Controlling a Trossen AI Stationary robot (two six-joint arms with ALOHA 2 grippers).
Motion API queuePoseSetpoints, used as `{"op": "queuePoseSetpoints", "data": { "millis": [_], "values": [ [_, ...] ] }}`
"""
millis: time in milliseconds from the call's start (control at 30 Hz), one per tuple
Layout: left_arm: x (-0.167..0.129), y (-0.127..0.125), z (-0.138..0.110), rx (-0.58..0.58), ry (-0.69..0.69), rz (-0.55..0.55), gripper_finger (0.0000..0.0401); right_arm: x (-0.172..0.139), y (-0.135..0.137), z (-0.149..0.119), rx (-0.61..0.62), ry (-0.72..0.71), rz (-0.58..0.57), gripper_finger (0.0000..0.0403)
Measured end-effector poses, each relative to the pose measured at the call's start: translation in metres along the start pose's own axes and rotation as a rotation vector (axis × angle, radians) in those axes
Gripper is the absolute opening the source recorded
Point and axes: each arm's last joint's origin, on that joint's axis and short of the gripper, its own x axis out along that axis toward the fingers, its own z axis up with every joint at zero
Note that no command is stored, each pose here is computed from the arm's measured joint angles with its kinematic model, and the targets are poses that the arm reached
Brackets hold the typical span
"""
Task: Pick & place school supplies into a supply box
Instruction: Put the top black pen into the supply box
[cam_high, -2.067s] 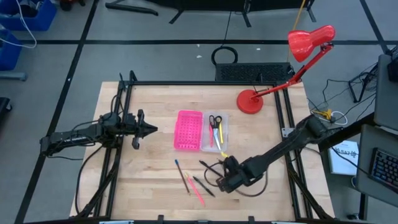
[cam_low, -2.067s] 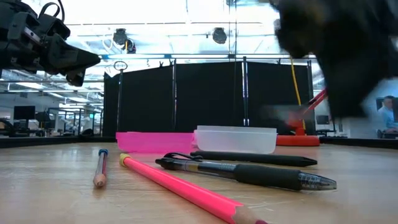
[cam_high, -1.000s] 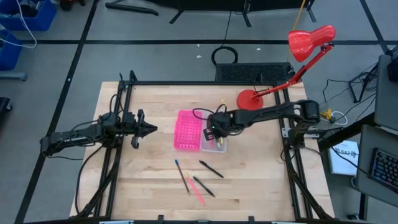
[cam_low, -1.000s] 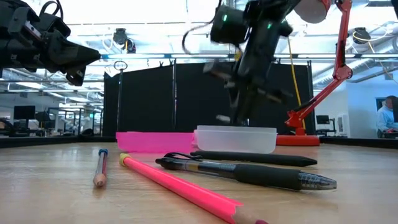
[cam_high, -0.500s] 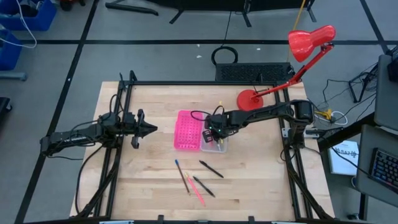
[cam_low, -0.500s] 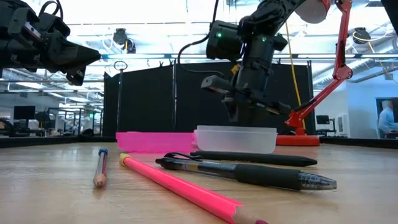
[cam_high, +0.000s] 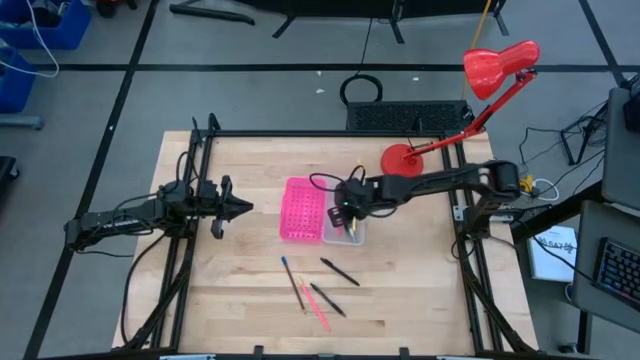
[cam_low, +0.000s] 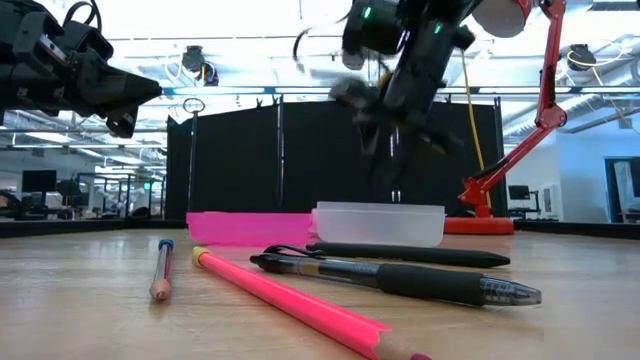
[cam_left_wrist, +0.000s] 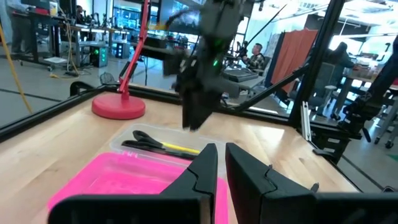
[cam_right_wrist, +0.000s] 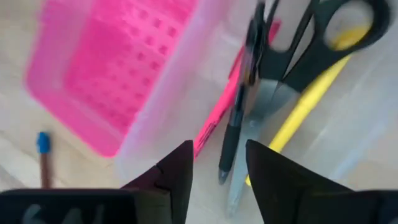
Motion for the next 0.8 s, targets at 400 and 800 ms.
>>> {"op": "queuePoseSetpoints", "data": {
  "millis": [400, 800],
  "values": [
    [0.0, 0.001, -0.003, -0.023, 0.027, 0.006, 0.0042, -0.091, 0.024, -0.071, -0.157, -0.278, 0.118, 0.0081],
    [0.0, 0.001, -0.005, -0.038, 0.051, 0.011, 0.0042, -0.047, 0.068, -0.152, -0.221, -0.219, 0.292, 0.0003]
  ]
}}
